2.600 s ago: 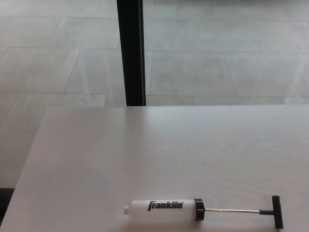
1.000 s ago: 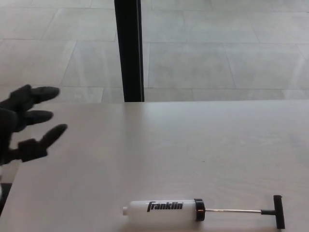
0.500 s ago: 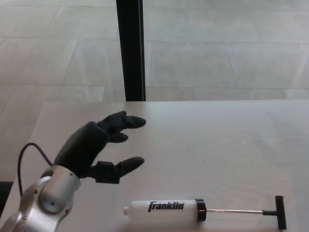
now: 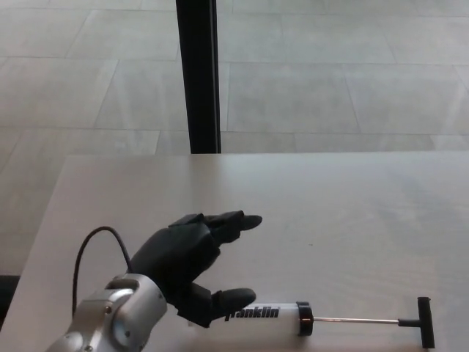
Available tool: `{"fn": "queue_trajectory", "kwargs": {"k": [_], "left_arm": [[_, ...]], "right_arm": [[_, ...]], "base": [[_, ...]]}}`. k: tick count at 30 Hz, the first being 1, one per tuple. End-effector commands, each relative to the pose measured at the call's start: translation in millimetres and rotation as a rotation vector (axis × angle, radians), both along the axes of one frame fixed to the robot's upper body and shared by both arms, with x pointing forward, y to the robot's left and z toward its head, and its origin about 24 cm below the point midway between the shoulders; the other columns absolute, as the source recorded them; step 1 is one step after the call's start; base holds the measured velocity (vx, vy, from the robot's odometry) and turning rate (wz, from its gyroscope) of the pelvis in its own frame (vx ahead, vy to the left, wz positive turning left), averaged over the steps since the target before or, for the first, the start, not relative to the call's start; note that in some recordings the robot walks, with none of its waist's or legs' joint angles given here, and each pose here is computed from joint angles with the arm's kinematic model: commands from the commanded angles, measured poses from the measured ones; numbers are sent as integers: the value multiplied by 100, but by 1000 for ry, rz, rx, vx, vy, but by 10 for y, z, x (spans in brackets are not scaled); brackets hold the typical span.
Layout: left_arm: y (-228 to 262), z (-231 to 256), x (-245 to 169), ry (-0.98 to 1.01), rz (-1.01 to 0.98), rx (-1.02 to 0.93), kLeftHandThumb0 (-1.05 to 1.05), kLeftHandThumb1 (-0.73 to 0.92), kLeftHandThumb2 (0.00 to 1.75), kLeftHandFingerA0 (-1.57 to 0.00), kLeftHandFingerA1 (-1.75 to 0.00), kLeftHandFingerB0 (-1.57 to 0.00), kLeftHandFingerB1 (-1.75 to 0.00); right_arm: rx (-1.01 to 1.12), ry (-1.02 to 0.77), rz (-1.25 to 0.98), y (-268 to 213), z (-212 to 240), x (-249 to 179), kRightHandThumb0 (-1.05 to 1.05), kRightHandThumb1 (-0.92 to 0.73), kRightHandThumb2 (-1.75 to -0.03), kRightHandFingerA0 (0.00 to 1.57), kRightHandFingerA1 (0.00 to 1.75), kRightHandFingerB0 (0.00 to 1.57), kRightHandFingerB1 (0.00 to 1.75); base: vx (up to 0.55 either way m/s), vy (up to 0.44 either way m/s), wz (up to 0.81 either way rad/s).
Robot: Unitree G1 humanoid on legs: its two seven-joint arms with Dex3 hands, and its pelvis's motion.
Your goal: The robot uses its left hand to lift the air pump kept on the middle of the desk and use the right hand to compress the handle
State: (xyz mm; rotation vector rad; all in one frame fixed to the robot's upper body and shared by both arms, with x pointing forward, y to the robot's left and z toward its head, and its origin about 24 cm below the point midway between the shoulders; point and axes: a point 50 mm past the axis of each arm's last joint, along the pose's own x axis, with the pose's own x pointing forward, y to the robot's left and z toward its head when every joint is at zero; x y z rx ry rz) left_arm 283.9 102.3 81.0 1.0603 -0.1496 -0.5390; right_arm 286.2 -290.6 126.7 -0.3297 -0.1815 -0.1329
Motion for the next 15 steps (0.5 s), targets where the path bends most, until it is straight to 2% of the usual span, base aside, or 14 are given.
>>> {"fn": "queue_trajectory", "kwargs": {"k": [1,2,3,4,6,7,8,9,10,15], "left_arm": [[-71,-192,-146,-59,-76,714,-103,81,64,0,-1,-1,-32],[-75,-211,-153,-42,-71,717,-102,62,109,0,-19,-7,-10],[-75,-223,-158,-34,-71,723,-99,77,76,0,0,0,-27],[-81,-250,-171,-20,-67,716,-102,63,108,0,-19,-5,-9],[-81,-244,-167,-21,-63,717,-102,63,108,0,-19,-5,-9],[-88,-292,-199,-9,-62,701,-97,75,74,0,0,-2,-27],[-83,-313,-212,-5,-53,677,-105,65,108,0,-18,-3,-15],[-84,-339,-229,-8,-47,664,-96,74,72,0,-2,-7,-29],[-94,-390,-258,27,-31,622,-102,65,106,0,-20,-13,-21],[-101,-483,-343,66,-3,593,-105,69,109,0,-18,-16,-20]], "right_arm": [[46,60,-6,100,-56,-12,-74,-92,-70,45,45,46,39],[61,57,-9,104,-48,-7,-71,-77,-116,43,59,38,53],[71,52,-12,108,-43,-7,-72,-92,-70,46,46,46,39],[79,54,-21,107,-40,-10,-68,-76,-116,44,60,38,53],[78,51,-22,111,-28,-6,-68,-76,-116,44,60,38,53],[91,46,-27,109,-30,-12,-70,-92,-69,47,47,47,40],[84,42,-30,110,-23,-2,-70,-92,-69,47,47,48,40],[79,41,-29,101,-28,-2,-71,-92,-69,49,48,49,41],[80,43,-36,86,-40,-1,-72,-92,-69,50,48,50,40],[74,43,-40,89,-40,29,-69,-92,-68,51,48,51,40]], "base": [[0,0,0],[0,0,0],[0,0,0],[0,0,0],[0,0,0],[0,0,0],[0,0,0],[0,0,0],[0,0,0],[0,0,0]]}}
